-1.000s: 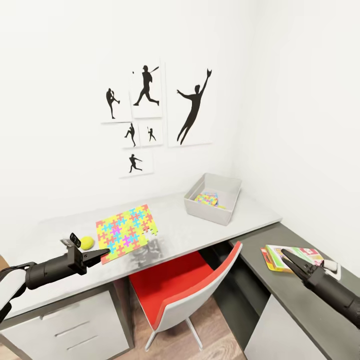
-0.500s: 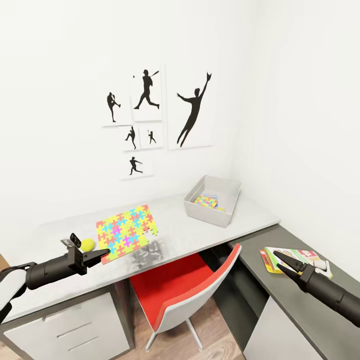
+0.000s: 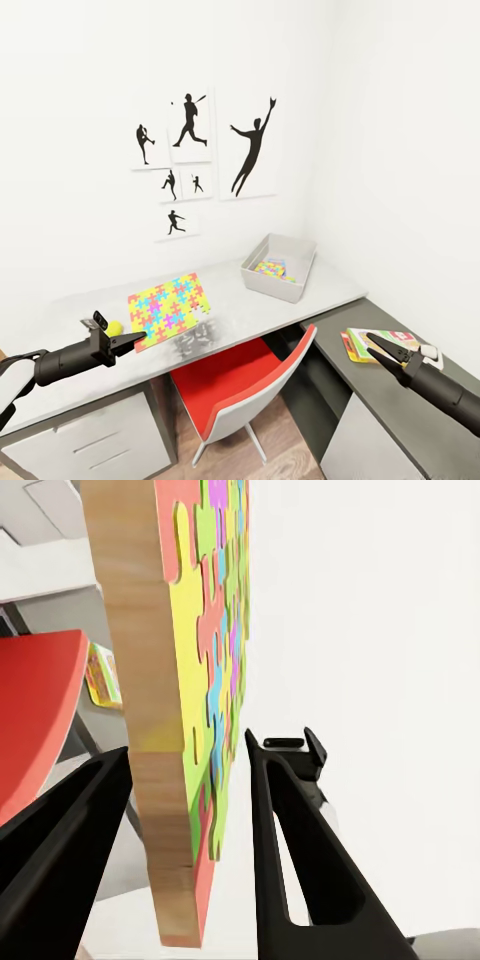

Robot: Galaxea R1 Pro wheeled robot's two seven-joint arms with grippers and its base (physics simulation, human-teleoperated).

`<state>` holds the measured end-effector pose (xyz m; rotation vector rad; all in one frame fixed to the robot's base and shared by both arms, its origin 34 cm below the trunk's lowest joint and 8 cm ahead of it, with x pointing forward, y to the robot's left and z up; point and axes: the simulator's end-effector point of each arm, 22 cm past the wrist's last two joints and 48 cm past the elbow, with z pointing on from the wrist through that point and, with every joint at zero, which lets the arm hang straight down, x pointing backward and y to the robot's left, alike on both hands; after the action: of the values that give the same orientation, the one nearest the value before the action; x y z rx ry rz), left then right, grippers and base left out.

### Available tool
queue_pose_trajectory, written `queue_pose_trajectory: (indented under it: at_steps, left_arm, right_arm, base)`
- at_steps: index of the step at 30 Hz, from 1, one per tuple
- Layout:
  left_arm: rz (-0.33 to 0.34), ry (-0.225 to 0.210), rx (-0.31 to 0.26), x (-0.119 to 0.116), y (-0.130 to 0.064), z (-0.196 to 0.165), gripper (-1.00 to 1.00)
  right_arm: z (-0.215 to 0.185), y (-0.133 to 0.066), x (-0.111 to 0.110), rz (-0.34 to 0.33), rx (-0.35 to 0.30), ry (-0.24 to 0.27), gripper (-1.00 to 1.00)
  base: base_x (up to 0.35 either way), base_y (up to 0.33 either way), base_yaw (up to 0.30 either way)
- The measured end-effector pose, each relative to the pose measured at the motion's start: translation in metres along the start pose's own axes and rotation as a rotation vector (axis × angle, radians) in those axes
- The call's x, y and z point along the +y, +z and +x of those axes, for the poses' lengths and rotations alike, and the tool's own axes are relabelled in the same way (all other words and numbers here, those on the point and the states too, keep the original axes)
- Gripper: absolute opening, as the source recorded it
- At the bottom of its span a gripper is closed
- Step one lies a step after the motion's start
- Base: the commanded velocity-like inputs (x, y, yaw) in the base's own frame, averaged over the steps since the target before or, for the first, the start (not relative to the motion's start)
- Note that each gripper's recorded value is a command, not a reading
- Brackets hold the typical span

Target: Put all the toys in the child's room - the three board games (two on the bed and one on the table), the two jigsaw puzzles on the table, and the tennis ball on the table - inside the toy box on the table in the child's room.

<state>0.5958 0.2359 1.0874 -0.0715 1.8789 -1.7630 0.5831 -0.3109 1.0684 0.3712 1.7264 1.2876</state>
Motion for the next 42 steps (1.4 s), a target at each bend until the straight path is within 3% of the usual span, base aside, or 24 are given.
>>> queue_pose_trajectory:
  at_steps: [9, 42]
  left_arm:
    - [-0.002, 0.001, -0.003, -0.01, -0.002, -0.003, -1.0]
    - [0.012, 0.017, -0.001, -0.053, -0.005, -0.005, -1.0]
  right_arm:
    - [-0.004, -0.002, 0.01, -0.005, -0.004, 0.001, 1.0]
    - [-0.023, -0.014, 0.053, -0.045, -0.048, -0.04, 1.0]
  base:
    - [0.0, 0.0, -0.044]
    - [0.0, 0.0, -0.259]
